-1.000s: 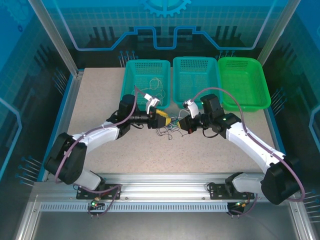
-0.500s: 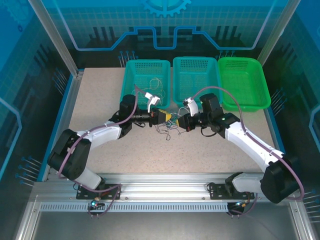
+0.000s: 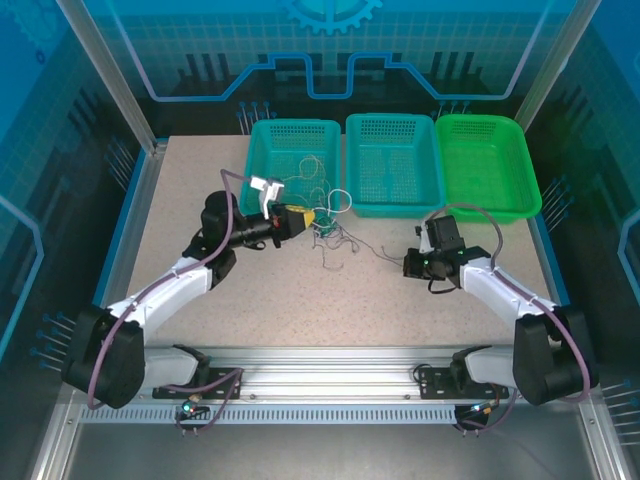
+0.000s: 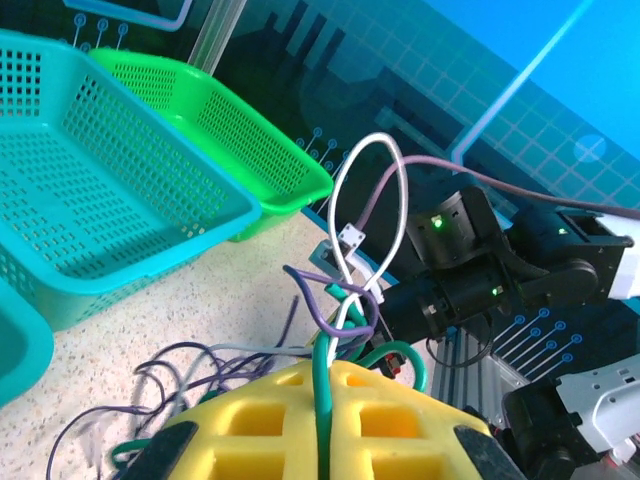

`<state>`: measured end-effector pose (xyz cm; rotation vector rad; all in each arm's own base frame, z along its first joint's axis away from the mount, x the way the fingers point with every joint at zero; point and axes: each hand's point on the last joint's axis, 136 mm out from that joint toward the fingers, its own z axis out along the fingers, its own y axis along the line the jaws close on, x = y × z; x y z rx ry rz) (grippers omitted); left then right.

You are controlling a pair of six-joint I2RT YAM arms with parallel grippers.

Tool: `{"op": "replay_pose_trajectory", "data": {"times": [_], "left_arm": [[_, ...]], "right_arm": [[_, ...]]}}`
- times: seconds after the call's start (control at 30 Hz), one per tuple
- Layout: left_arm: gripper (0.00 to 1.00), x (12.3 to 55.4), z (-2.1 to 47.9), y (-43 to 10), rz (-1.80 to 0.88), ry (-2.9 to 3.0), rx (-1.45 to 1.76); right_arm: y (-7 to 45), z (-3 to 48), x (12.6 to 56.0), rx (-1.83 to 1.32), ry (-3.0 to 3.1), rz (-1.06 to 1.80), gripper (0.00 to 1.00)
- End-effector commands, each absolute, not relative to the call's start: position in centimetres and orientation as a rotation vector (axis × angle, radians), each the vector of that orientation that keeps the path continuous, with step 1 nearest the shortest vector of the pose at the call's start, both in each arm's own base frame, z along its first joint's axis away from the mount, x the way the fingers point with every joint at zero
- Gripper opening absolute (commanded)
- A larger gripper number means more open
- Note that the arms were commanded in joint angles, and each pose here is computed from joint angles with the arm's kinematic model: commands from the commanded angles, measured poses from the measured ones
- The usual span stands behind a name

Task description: Untangle the cables

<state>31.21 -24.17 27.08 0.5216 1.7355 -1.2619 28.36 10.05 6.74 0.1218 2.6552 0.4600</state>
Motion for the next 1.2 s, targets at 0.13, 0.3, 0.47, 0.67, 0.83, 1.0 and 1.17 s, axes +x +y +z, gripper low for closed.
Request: {"op": "replay_pose_trajectory", "data": {"times": [0.13, 0.3, 0.47, 0.67, 0.83, 1.0, 1.17], "left_arm": [[0.00, 31.6, 25.2, -25.2, -1.283, 1.792, 0.547], [0.00, 31.2, 24.5, -26.1, -1.309, 1.806, 0.570], [0.00, 30.8, 24.8, -26.6, -1.336, 1.795, 0.600], [0.00, 29.8, 25.4, -27.2, -1.391, 1.781, 0.646], [0.00, 29.2, 26.5, -27.2, -1.407, 1.742, 0.654], [0.00, 28.7, 27.8, -26.5, -1.355, 1.712, 0.656], [0.00, 28.9, 29.7, -24.4, -1.218, 1.690, 0.589]], "right_arm": [[17.8, 15.5, 28.9, -0.269, 2.320, 0.839, 0.47], [24.5, 21.5, 26.5, -0.601, 2.010, 1.037, 0.64], [27.5, 23.3, 27.9, -0.569, 1.895, 1.101, 0.70], [29.8, 24.3, 29.6, -0.531, 1.830, 1.150, 0.71], [30.5, 21.3, 31.3, -0.475, 1.955, 1.078, 0.43], [25.2, 15.5, 33.7, -0.154, 2.216, 0.803, 0.07], [18.8, 11.1, 33.6, 0.054, 2.360, 0.555, 0.04]]}}
